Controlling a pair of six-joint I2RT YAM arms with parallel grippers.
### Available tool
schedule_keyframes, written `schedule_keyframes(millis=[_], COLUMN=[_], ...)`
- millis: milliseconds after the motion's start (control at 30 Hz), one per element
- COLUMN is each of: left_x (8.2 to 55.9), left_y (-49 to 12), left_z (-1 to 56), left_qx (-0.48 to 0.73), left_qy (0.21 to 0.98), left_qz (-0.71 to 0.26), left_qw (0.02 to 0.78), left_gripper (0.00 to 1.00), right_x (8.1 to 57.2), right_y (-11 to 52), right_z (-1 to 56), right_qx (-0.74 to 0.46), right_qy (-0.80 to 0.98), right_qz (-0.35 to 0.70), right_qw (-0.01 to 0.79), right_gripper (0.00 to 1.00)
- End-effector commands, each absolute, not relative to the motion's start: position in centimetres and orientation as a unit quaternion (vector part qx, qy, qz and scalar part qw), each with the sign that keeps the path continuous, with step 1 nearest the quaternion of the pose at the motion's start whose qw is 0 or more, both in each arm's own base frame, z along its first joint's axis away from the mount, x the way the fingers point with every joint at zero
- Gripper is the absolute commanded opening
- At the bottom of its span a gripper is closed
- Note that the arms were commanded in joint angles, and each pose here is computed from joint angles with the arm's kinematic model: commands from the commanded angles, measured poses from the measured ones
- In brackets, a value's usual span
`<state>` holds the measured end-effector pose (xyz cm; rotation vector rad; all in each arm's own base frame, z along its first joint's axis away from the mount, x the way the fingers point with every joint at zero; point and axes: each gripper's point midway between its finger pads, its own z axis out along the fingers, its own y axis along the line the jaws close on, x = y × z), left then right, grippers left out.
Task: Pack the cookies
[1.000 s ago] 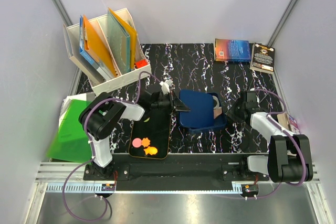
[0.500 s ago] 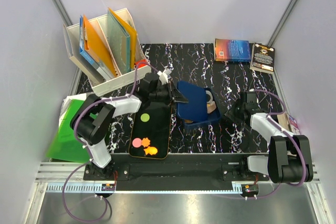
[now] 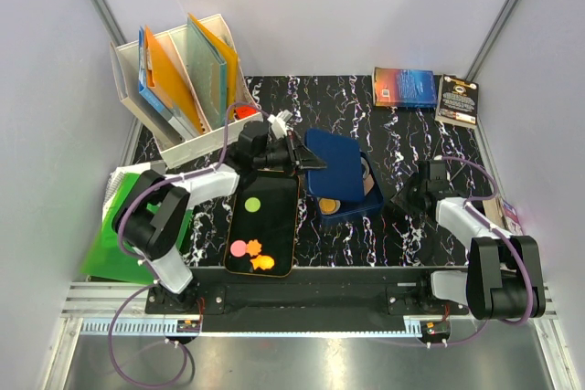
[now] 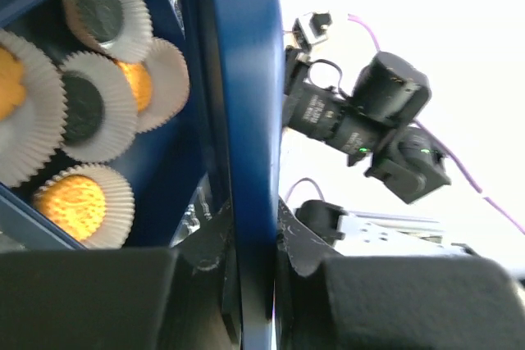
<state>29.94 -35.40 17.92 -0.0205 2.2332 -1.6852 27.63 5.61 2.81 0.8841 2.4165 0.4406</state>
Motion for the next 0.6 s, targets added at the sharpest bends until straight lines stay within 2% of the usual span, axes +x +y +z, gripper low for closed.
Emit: schedule_keyframes(millis=[0,133,467,500,567], left_x=[29.2,28.1,28.0,28.0,28.1], left_y=[-35.3,-35.1,-35.9,-36.0,-36.2], left_z=[22.9,22.3,17.8,17.4,16.3], left_qx=[-0.037,-0.053,-0.078,-0.080,-0.082], left_qy=[0.698,0.661,0.681,0.684,0.692], left_qz=[-0.692,-0.729,-0.712,-0.710,-0.702], left_qw=[0.178,0.171,0.152,0.150,0.147], left_gripper=[0.00,0.00,0.01,0.03,0.14], right_x=[28.4,28.4,28.6,28.6,28.5], right_y=[6.1,6.5,6.8,6.7,6.7], right_z=[3.4,2.8,2.5,2.6,2.4], right_qx=[0.327,0.330,0.329,0.329,0.330], right_qy=[0.884,0.884,0.883,0.883,0.883], right_qz=[0.184,0.193,0.200,0.200,0.198], right_qw=[0.280,0.270,0.269,0.270,0.269], right_gripper=[0.33,0.32,0.32,0.32,0.32])
